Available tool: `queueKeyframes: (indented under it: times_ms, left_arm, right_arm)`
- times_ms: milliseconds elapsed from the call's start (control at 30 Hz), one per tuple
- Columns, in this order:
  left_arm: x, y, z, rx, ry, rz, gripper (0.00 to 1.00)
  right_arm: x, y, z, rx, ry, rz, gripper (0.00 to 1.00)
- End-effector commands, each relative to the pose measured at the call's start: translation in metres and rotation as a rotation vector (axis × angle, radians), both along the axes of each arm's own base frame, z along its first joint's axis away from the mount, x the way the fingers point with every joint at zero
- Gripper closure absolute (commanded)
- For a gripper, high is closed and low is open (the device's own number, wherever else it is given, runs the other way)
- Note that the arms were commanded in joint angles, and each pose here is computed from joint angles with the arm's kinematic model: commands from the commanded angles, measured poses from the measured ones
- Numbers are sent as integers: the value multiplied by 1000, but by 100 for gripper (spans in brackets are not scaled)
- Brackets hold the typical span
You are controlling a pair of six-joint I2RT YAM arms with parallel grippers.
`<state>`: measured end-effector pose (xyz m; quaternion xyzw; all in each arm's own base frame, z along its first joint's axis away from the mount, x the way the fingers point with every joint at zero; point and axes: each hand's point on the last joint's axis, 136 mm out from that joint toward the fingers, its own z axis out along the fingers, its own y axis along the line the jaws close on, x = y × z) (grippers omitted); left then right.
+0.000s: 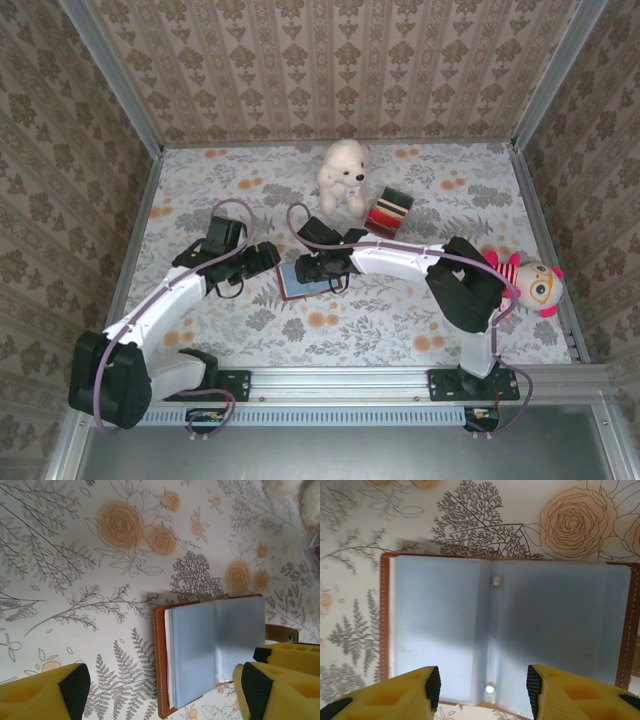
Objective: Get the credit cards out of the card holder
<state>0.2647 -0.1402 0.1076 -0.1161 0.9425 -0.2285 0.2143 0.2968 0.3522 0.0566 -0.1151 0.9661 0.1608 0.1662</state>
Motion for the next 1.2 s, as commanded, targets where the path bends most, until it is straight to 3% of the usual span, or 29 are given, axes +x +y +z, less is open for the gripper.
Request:
queueKeyframes:
  times_ms: [0, 300, 600, 833, 1033, 1167]
  left_arm:
    - [-5, 12, -3, 17, 14, 47, 17]
    - [-7, 19, -9, -1, 42, 54, 17]
    - [-7, 4, -10, -79, 56, 3, 20]
    - [-7, -13, -17, -170, 105, -28, 32]
    - [-4, -28, -24, -233, 131, -45, 49]
    - [-2, -37, -26, -247, 144, -69, 55]
  right_arm:
    - [-2, -5, -10, -106, 4, 31, 48]
    - [-4, -12, -34, -243, 20, 62, 38]
    - [-6, -32, -62, -353, 41, 32, 39]
    - [-13, -47, -82, -407, 78, 12, 52]
    - [-15, -49, -87, -411, 84, 10, 53]
    - [-16, -48, -87, -401, 86, 11, 53]
